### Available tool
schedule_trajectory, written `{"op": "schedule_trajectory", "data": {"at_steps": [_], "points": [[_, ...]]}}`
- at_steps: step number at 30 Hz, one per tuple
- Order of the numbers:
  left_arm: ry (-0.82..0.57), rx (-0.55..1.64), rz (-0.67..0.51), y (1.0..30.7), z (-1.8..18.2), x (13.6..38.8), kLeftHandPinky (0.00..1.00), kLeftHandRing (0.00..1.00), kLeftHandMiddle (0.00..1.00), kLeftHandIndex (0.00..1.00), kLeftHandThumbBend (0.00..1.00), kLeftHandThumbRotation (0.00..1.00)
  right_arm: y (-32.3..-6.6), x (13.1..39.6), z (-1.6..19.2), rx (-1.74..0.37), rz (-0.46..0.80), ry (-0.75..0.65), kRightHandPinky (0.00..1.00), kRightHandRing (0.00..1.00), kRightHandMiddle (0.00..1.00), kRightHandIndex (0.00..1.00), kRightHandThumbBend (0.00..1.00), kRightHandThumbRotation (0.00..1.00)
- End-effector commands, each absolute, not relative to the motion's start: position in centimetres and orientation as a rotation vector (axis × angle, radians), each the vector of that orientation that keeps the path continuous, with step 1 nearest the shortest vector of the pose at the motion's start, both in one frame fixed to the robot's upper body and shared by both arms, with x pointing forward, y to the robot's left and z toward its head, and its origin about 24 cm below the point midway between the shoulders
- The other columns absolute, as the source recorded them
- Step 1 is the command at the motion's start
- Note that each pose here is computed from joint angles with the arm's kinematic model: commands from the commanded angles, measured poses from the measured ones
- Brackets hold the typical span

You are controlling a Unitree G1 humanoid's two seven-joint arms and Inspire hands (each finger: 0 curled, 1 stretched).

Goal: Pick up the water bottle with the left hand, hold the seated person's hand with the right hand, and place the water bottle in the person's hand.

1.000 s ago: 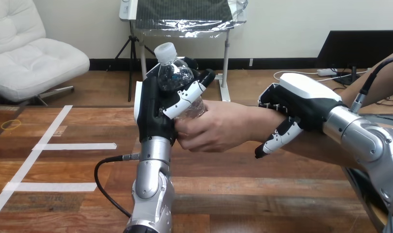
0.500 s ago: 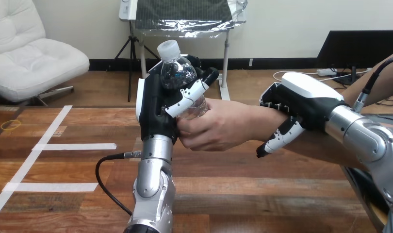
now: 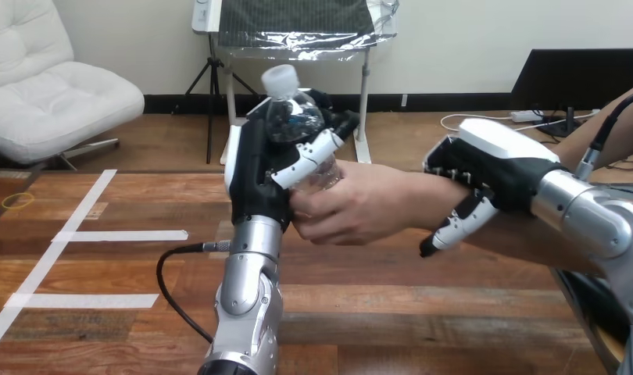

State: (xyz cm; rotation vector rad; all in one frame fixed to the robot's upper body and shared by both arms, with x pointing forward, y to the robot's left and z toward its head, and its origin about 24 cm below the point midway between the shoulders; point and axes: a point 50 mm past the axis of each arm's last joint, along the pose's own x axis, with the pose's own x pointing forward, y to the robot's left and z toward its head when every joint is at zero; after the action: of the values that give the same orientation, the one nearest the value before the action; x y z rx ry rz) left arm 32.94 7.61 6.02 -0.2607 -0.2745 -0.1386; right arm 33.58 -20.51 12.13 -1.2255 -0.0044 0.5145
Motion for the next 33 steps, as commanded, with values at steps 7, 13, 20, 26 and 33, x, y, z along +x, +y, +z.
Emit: {"op": "schedule_trajectory", "data": {"at_steps": [7,13,20,26,33], "points": [[-0.338,-0.164,-0.294,5.7,7.6,32.3,0.76,0.79,0.82,0.88,0.97,0.66,-20.1,33.4,14.9,-1.266,0.558,-0.051,0.41,0.53,0.60,0.64,0.99,0.51],[-0.352,-0.148,-0.269,6.8,7.9,32.0,0.85,0.85,0.86,0.91,0.95,0.78,-20.4,32.9,15.0,-1.233,0.576,-0.029,0.50,0.63,0.69,0.74,1.00,0.57],[-0.375,-0.178,-0.244,7.7,8.2,31.7,0.83,0.87,0.88,0.92,0.90,0.87,-20.8,32.4,15.1,-1.216,0.593,-0.007,0.58,0.70,0.75,0.79,1.00,0.63],[-0.380,-0.195,-0.222,8.5,8.4,31.5,0.83,0.88,0.88,0.91,0.87,0.92,-21.1,31.9,15.2,-1.166,0.593,0.001,0.59,0.71,0.76,0.80,1.00,0.65],[-0.377,-0.196,-0.202,9.1,8.5,31.2,0.84,0.89,0.87,0.88,0.87,0.96,-21.5,31.6,15.0,-1.112,0.593,0.012,0.59,0.69,0.75,0.81,1.00,0.67]]}}
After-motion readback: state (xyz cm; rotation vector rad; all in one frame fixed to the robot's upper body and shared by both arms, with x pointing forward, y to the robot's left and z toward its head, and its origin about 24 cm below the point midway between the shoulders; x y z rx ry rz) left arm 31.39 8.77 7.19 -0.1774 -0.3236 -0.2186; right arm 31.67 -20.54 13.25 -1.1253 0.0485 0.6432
